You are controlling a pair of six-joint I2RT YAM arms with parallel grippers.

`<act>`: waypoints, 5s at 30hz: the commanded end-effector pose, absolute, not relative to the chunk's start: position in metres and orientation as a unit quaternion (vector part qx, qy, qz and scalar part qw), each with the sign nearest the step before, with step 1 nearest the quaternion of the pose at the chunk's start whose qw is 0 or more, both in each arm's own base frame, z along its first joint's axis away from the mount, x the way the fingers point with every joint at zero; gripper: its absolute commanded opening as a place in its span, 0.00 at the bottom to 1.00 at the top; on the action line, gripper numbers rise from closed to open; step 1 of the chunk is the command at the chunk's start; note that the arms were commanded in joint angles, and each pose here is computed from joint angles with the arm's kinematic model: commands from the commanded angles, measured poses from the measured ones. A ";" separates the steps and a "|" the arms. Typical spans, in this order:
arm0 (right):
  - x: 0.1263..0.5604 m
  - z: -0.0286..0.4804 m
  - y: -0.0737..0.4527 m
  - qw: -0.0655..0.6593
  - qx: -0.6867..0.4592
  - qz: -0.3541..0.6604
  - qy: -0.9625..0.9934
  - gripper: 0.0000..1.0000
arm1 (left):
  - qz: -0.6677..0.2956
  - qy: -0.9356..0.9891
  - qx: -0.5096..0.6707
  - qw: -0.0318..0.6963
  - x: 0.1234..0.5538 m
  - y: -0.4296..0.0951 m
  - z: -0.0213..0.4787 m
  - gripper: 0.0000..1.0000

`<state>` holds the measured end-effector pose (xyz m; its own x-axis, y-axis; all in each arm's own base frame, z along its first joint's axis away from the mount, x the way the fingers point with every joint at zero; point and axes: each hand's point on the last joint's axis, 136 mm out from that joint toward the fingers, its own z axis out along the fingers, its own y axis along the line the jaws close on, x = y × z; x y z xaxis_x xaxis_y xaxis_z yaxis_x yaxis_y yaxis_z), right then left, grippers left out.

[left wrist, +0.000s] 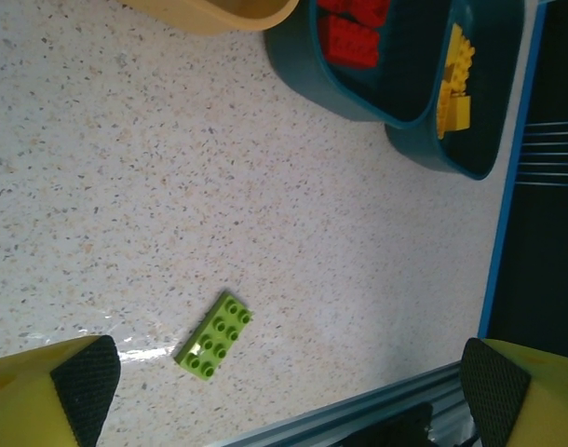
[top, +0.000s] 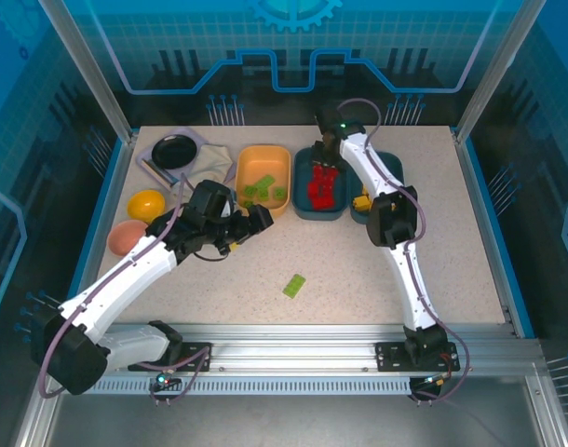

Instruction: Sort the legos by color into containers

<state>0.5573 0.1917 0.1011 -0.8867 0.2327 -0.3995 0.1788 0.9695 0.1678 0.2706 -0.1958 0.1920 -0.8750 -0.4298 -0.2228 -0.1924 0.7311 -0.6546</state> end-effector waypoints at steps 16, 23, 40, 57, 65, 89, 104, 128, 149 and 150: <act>0.261 0.183 0.194 0.205 -0.013 0.222 0.953 0.59 | -0.114 0.983 0.135 0.042 0.226 -0.267 0.086 0.76; 0.157 0.153 0.173 0.137 -0.018 0.287 0.948 0.63 | -0.050 0.982 0.183 -0.005 0.209 -0.281 0.049 0.72; 0.137 0.152 0.153 0.150 0.002 0.281 0.948 0.64 | 0.023 0.978 0.201 -0.054 0.196 -0.288 0.011 0.53; 0.136 0.173 0.164 0.168 -0.032 0.319 0.932 0.62 | 0.048 0.985 0.167 -0.004 0.223 -0.285 0.030 0.35; 0.176 0.233 0.198 0.257 -0.051 0.394 0.881 0.66 | -0.026 0.994 0.080 0.063 0.293 -0.263 0.110 0.35; 0.344 0.278 0.253 0.295 -0.001 0.417 0.860 0.97 | -0.220 0.916 -0.320 0.103 0.555 -0.197 0.081 0.36; 0.334 0.246 0.248 0.257 0.010 0.412 0.874 0.97 | -0.314 0.862 -0.381 0.114 0.598 -0.219 0.076 0.58; 0.288 0.266 0.060 0.420 0.070 0.002 0.905 1.00 | -0.158 0.931 -0.163 0.287 0.335 -0.112 0.232 0.99; 0.323 0.118 0.018 0.531 -0.025 -0.071 0.844 1.00 | 0.023 0.874 -0.106 0.475 0.356 0.005 0.096 0.99; 0.329 0.118 0.018 0.534 -0.028 -0.068 0.842 1.00 | 0.021 0.873 -0.103 0.476 0.364 0.005 0.097 0.99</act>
